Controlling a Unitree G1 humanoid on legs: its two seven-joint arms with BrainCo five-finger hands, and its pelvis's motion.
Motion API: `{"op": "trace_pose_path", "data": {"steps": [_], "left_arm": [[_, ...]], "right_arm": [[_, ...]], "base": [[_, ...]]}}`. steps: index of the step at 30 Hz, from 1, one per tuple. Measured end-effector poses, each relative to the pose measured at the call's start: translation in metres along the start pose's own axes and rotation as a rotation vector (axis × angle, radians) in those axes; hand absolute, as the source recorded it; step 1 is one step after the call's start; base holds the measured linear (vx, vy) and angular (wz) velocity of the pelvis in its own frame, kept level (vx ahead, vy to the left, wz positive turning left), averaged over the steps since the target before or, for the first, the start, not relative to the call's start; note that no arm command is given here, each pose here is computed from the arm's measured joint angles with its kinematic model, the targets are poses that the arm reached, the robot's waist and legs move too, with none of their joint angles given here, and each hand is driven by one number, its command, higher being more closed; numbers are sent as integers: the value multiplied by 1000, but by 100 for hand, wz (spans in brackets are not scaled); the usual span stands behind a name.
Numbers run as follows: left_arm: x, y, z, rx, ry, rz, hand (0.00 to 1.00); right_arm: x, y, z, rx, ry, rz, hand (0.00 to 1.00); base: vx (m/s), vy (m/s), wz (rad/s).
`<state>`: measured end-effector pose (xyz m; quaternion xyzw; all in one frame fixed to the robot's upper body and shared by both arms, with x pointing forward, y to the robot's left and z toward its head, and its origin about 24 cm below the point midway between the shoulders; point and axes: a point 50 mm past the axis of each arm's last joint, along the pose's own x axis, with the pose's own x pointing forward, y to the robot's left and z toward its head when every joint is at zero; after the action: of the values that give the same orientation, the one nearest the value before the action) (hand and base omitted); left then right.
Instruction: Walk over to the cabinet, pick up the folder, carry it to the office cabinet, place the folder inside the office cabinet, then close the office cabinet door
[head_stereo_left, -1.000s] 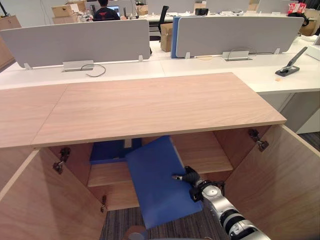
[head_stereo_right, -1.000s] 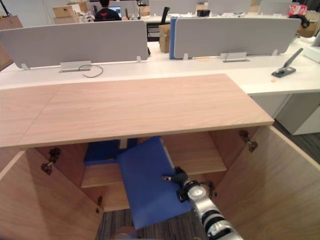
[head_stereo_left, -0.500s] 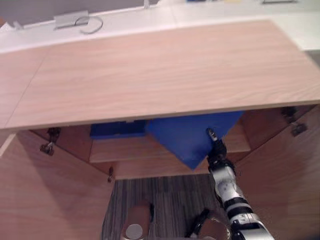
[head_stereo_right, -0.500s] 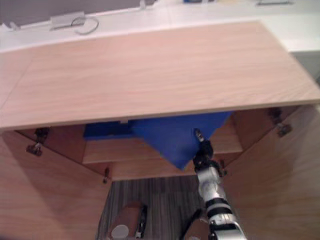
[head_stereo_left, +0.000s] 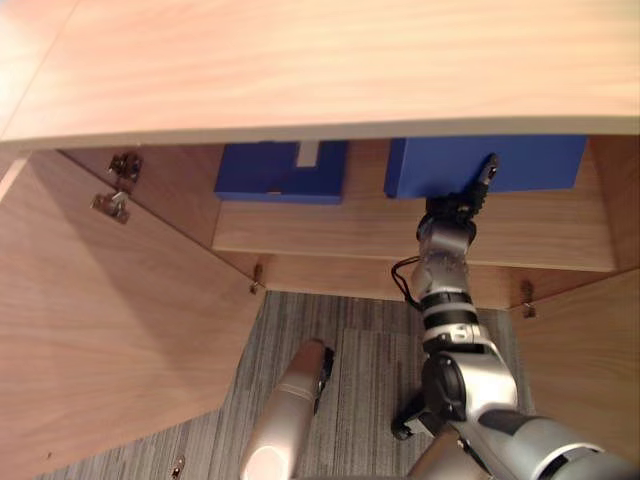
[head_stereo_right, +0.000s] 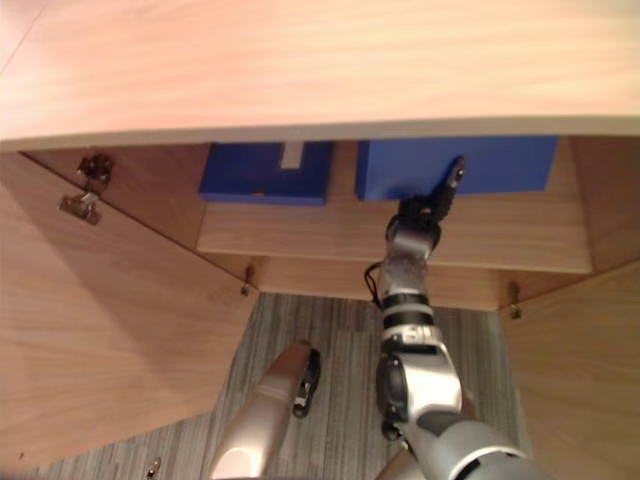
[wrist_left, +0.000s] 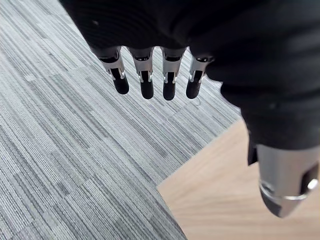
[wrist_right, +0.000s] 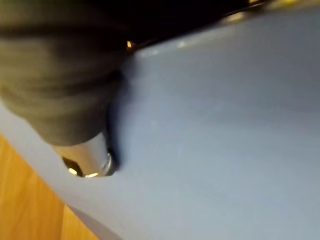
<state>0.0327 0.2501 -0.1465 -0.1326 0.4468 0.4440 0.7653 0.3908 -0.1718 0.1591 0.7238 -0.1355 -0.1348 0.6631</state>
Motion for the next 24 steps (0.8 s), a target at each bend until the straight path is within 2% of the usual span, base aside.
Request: {"op": "trace_pose_path", "data": {"steps": [4, 6, 7, 12, 16, 24], "left_arm": [[1, -5, 4, -3, -3, -3, 0], [1, -7, 6, -4, -5, -7, 0], [1, -8, 6, -4, -4, -10, 0], [1, -12, 4, 22, 13, -25, 0], [-1, -18, 1, 49, 22, -48, 0], [-4, -38, 4, 121, -1, -124, 0]], "right_arm": [[11, -7, 13, 53, -39, -131, 100], [17, 1, 22, -13, -58, -115, 100], [22, 12, 28, -29, -66, -96, 0], [36, 42, 44, -84, -67, -85, 0], [39, 29, 48, -119, -43, -155, 0], [41, 49, 45, -203, -26, -85, 0]], "base": [[-2, -55, 36], [-5, -61, 42], [-7, -65, 37], [20, -80, 22], [34, -91, 5], [25, -93, -1]]}}
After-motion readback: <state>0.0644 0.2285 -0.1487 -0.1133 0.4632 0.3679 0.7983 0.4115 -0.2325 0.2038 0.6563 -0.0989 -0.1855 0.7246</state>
